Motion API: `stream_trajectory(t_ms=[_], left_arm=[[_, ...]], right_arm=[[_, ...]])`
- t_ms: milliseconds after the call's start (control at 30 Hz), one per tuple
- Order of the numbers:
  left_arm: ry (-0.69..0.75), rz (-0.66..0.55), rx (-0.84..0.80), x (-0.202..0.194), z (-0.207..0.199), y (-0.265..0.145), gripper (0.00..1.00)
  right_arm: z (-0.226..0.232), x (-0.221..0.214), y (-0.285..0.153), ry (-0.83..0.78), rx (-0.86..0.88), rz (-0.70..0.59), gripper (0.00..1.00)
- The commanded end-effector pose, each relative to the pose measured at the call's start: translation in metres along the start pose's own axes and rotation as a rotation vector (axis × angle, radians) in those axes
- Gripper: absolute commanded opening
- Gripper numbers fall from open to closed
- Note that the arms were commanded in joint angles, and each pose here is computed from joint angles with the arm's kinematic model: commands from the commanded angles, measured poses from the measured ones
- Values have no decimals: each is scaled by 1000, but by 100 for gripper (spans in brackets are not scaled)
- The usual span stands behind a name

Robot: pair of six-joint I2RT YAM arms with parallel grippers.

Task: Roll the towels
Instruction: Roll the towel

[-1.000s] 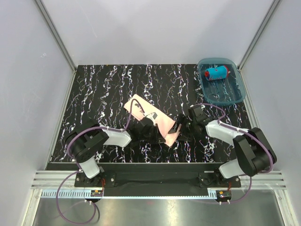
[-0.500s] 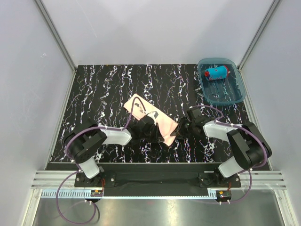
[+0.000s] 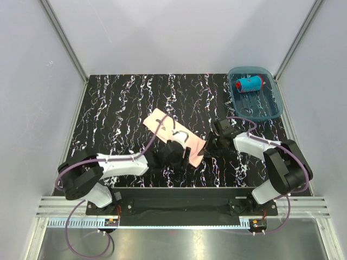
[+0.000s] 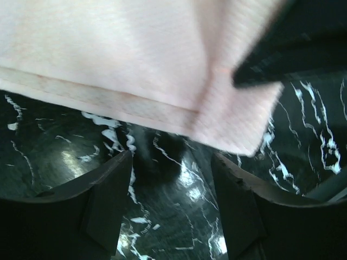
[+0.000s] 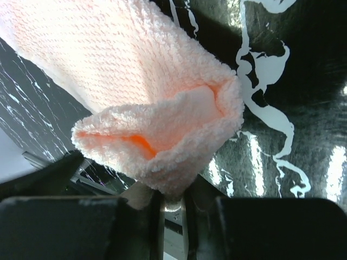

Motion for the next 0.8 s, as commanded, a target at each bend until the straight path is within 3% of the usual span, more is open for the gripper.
stream_trajectory(t_ms=[0,267,600,767], left_arm=[[217,-195,45,18,-32,-21,66],[454,-365,-8,8,-89,-35,73],[614,-317,8,-18,-112,5,76],[637,-285,58,-28,-106,19,71]], right_arm=[[3,0,-5,-14,-55,34,9],[1,-7,-1,7,-76,122,8],[4,-10,-10,6,-62,131,8],[6,-11,-15,-1,-61,137,8]])
Point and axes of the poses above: each gripper's point midway between its finger pads, its own y axis out along the fingers, its own z axis along the line the jaws close on, x = y × z, the point moved 5 cm from there along -y, back along the fingers, and after that the axes turned 3 degrees about -y, right-handed, at the moved point
